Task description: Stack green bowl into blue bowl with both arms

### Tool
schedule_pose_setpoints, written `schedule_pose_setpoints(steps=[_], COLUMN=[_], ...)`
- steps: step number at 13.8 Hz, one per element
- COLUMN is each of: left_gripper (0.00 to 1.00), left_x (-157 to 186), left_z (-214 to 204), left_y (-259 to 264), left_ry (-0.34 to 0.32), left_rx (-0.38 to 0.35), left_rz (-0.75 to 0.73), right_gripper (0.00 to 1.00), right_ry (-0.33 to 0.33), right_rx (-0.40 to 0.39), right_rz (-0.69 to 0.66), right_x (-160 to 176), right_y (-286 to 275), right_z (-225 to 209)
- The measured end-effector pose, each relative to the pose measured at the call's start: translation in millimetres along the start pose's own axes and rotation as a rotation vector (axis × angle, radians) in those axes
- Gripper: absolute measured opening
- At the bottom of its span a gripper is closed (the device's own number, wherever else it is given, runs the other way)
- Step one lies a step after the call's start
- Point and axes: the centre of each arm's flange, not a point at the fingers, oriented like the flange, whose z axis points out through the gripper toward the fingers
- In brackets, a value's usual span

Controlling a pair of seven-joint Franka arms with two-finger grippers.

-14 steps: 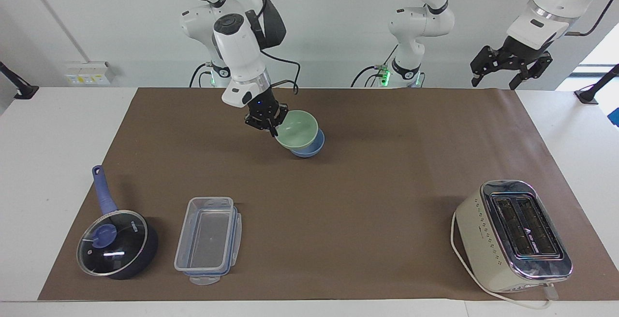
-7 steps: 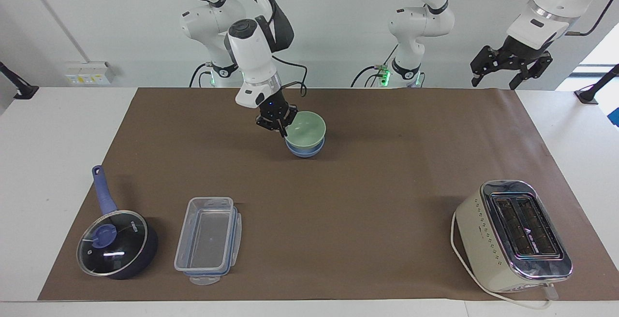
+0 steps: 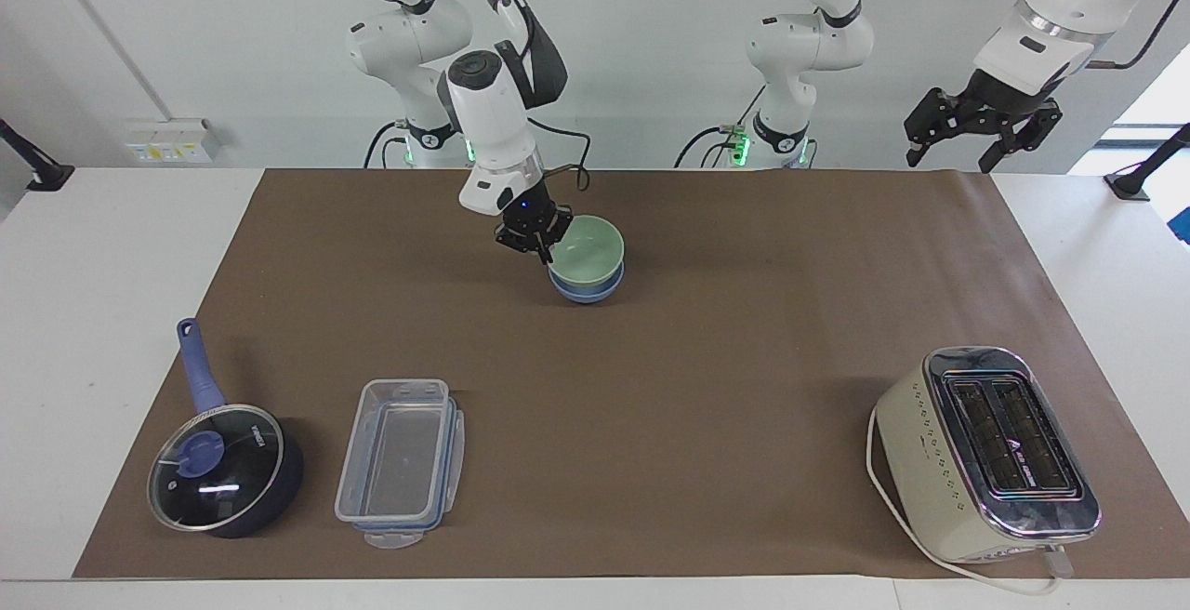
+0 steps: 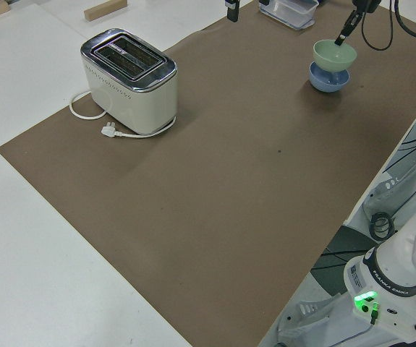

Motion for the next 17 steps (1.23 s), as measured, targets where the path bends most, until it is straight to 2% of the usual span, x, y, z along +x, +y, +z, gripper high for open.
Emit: schedule_pose_setpoints(steps=[17], left_gripper=[1.0], left_x=[0], left_z=[0], left_y=[2], left_ry=[0.0], left_rx=[0.0], left_rz=[0.004], right_gripper=[0.04], right_ry=[-0.019], right_rx=[-0.013], right_rz=[0.002], right_x=[-8], right_y=[3], right_z=[32])
